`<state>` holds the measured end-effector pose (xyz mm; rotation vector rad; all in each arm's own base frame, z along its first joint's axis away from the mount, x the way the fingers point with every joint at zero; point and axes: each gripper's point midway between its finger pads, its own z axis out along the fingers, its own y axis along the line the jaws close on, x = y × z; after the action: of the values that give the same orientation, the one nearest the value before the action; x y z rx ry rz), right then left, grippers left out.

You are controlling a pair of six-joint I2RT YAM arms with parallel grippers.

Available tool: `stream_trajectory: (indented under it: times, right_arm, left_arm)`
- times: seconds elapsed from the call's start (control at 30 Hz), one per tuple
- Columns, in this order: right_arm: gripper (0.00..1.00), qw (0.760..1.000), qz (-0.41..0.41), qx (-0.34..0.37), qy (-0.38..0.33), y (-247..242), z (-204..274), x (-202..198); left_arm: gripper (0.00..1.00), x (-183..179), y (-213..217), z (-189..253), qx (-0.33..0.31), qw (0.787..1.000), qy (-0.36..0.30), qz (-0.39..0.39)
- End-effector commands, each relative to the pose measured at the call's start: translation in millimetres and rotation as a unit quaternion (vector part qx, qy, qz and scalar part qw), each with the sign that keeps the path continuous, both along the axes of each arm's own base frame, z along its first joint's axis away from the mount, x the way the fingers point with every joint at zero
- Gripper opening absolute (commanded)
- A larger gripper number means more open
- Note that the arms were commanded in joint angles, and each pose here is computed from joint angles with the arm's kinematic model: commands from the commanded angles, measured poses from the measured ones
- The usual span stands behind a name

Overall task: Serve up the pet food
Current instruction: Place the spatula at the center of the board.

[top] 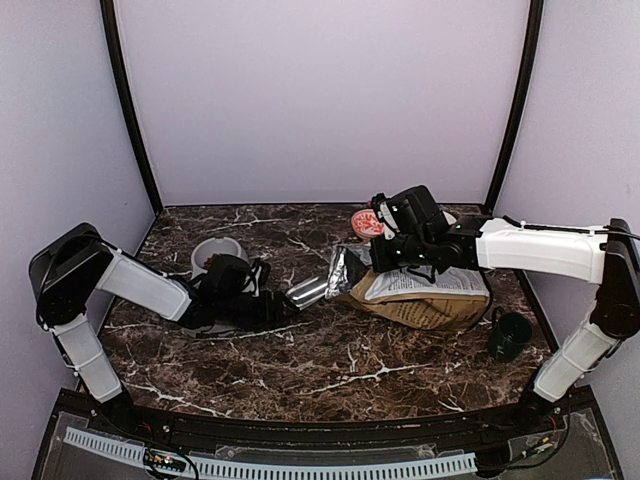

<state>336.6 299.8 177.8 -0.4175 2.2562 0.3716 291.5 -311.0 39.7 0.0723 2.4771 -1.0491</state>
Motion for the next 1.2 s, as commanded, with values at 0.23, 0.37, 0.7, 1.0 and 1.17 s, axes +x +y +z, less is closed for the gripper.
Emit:
stream_trajectory:
  times: [0.23,0.37,0.7,1.0,1.17]
  right_arm:
    - [0.00,0.998,-0.018,0.030,-0.056,1,45,13]
    - [0.00,0.998,-0.017,0.033,-0.057,1,46,11]
    - [0.00,0.997,-0.022,0.034,-0.060,-3,47,6]
    - [0.00,0.997,-0.021,0.039,-0.064,-3,52,3]
    - [0.00,0.997,-0.016,0.041,-0.069,-3,59,1]
  left_arm:
    - [0.91,-33,21,-10,0.107,0.994,-0.007,-0.020]
    - [0.99,-36,27,-11,0.143,0.989,-0.013,-0.026]
    - [0.99,-58,17,-15,0.189,0.978,-0.035,-0.076]
    - [0.99,-53,26,-6,0.212,0.974,-0.050,-0.058]
    - [0.99,-46,27,8,0.228,0.970,-0.063,-0.056]
